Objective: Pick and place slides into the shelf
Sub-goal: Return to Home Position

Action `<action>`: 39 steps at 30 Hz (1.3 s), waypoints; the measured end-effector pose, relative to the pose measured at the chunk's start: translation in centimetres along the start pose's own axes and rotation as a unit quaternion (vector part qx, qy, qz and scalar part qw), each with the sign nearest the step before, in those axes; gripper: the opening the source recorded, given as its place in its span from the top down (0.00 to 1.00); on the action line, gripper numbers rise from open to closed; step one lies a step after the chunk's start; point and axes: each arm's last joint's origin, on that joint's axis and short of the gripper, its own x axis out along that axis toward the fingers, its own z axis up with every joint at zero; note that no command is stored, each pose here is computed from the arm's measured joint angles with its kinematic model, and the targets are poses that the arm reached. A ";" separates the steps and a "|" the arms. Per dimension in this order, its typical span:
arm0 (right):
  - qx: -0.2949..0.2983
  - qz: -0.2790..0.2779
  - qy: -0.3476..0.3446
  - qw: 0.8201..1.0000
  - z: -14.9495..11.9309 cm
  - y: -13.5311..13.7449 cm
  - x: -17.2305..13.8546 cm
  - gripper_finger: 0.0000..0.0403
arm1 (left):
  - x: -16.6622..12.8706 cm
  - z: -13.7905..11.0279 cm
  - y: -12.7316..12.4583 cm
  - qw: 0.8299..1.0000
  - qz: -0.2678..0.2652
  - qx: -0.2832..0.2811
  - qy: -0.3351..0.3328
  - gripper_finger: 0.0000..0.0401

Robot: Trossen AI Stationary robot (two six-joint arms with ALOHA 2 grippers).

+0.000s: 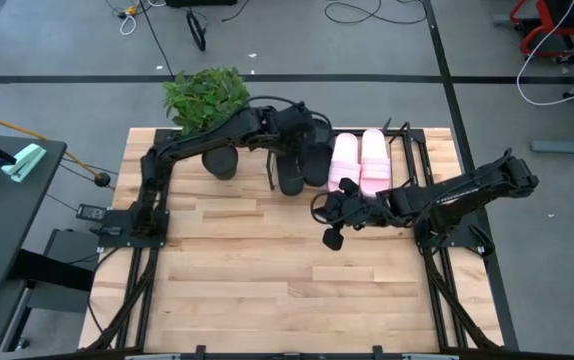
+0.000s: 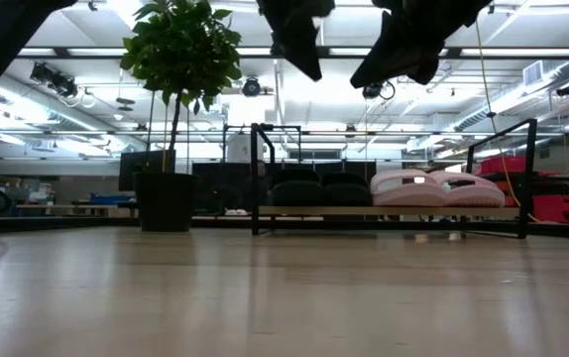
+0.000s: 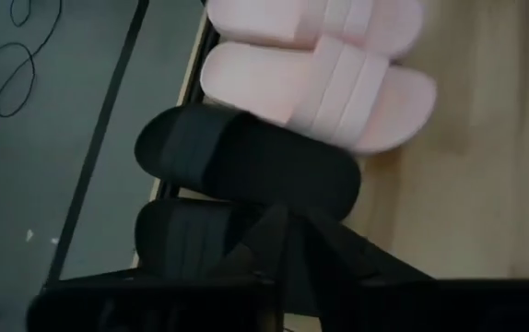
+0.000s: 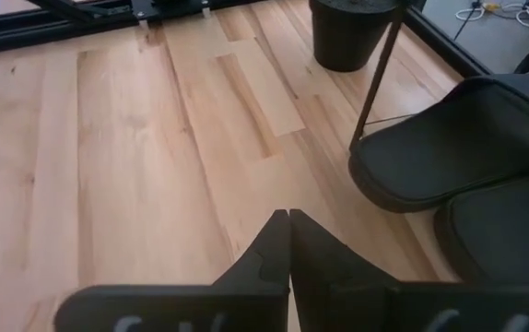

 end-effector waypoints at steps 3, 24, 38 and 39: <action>-0.006 -0.013 -0.004 1.000 -0.2 0.3 -0.6 0.99 | -1.3 0.2 -0.2 1.000 -0.001 -0.020 -0.017 0.93; 0.033 -0.078 -0.014 0.996 -1.6 -1.2 -9.1 0.99 | -0.7 -1.0 -10.9 0.998 0.003 -0.038 -0.042 0.98; 0.038 -0.105 0.004 0.994 -4.5 -1.0 -10.1 0.99 | -2.7 -11.1 -14.2 0.984 0.006 -0.116 -0.137 0.97; 0.045 -0.105 0.006 0.993 -4.9 -1.2 -10.1 1.00 | -3.1 -11.9 -14.1 0.981 0.006 -0.125 -0.149 0.97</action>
